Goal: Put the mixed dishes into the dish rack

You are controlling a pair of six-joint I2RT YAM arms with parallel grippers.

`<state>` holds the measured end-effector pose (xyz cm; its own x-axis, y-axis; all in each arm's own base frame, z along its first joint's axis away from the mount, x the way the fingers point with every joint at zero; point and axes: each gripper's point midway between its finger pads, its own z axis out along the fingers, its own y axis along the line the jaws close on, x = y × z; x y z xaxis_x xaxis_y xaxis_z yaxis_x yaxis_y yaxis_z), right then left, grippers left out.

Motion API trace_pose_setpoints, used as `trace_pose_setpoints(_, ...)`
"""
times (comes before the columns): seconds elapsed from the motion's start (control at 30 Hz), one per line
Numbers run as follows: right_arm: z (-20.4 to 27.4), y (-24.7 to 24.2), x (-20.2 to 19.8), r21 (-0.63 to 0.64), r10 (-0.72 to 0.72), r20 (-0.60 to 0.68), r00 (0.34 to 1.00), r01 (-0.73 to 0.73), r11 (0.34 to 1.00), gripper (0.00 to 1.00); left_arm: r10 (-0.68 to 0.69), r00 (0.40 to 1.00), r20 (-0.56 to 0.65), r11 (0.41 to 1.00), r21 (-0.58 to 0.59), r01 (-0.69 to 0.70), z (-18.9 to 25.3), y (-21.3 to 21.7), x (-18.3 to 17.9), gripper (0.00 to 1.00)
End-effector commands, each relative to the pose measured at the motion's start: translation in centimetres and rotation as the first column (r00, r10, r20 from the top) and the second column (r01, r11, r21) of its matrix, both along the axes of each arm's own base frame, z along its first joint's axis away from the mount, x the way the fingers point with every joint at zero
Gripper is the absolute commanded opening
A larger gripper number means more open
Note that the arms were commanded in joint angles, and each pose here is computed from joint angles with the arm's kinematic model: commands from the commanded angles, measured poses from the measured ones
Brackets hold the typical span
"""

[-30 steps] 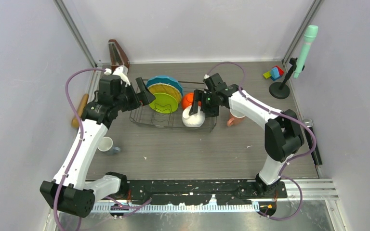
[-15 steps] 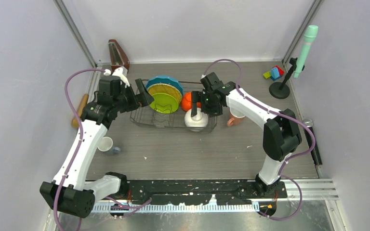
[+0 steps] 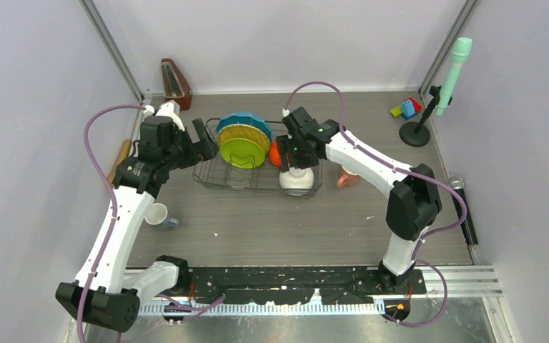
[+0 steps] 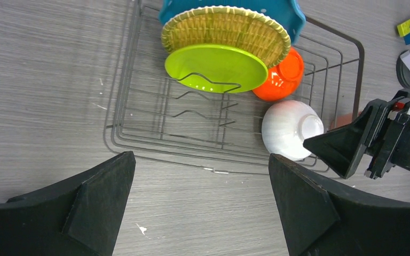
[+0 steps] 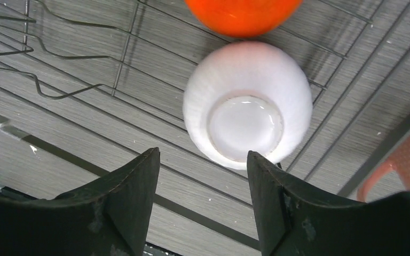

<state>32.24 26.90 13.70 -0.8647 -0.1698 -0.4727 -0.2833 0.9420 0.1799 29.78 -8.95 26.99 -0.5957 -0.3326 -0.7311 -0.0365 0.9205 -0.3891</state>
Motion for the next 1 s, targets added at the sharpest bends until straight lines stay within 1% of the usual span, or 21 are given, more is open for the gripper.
trace_pose_setpoints(0.0,0.2,1.3,1.0,-0.051,0.022,0.062,0.998,-0.019,0.999,0.66,0.074,0.997,0.038,0.995,0.063,-0.076,0.8,2.1,-0.6,1.00)
trace_pose_setpoints(0.2,-2.5,-1.4,1.0,-0.226,-0.018,0.050,0.999,0.028,0.974,0.63,0.227,0.973,-0.032,0.962,0.164,-0.219,-0.7,5.5,-2.8,1.00)
trace_pose_setpoints(0.3,-3.0,-2.6,1.2,-0.283,-0.035,0.070,0.997,0.054,0.958,0.62,0.263,0.962,-0.073,0.948,0.204,-0.244,-1.4,6.5,-4.2,1.00)
trace_pose_setpoints(0.37,-2.5,-2.8,1.5,-0.290,-0.041,0.091,0.995,0.065,0.955,0.60,0.272,0.958,-0.091,0.943,0.224,-0.246,-1.7,6.9,-4.9,1.00)
trace_pose_setpoints(0.43,-1.6,-2.4,1.6,-0.262,-0.035,0.099,0.994,0.060,0.963,0.60,0.291,0.950,-0.115,0.935,0.245,-0.257,-2.2,7.4,-5.8,1.00)
trace_pose_setpoints(0.53,0.2,-0.6,1.2,-0.154,-0.006,0.100,0.995,0.021,0.988,0.62,0.353,0.921,-0.165,0.913,0.277,-0.301,-3.6,8.3,-7.0,1.00)
trace_pose_setpoints(0.63,3.1,0.6,0.5,-0.044,0.014,0.135,0.991,-0.009,0.999,0.67,0.410,0.887,-0.214,0.894,0.290,-0.343,-5.2,8.8,-8.0,1.00)
trace_pose_setpoints(0.73,6.0,0.4,-0.4,0.023,0.013,0.178,0.984,-0.018,1.000,0.70,0.454,0.857,-0.245,0.877,0.295,-0.380,-7.0,9.0,-8.4,0.96)
trace_pose_setpoints(0.87,8.7,-0.9,-2.2,0.078,0.005,0.219,0.976,-0.022,0.997,0.70,0.542,0.797,-0.267,0.827,0.337,-0.449,-9.3,10.2,-8.2,0.89)
trace_pose_setpoints(0.97,10.1,-1.7,-3.5,0.114,0.005,0.246,0.969,-0.034,0.993,0.69,0.583,0.764,-0.276,0.806,0.314,-0.502,-11.0,10.6,-7.3,0.85)
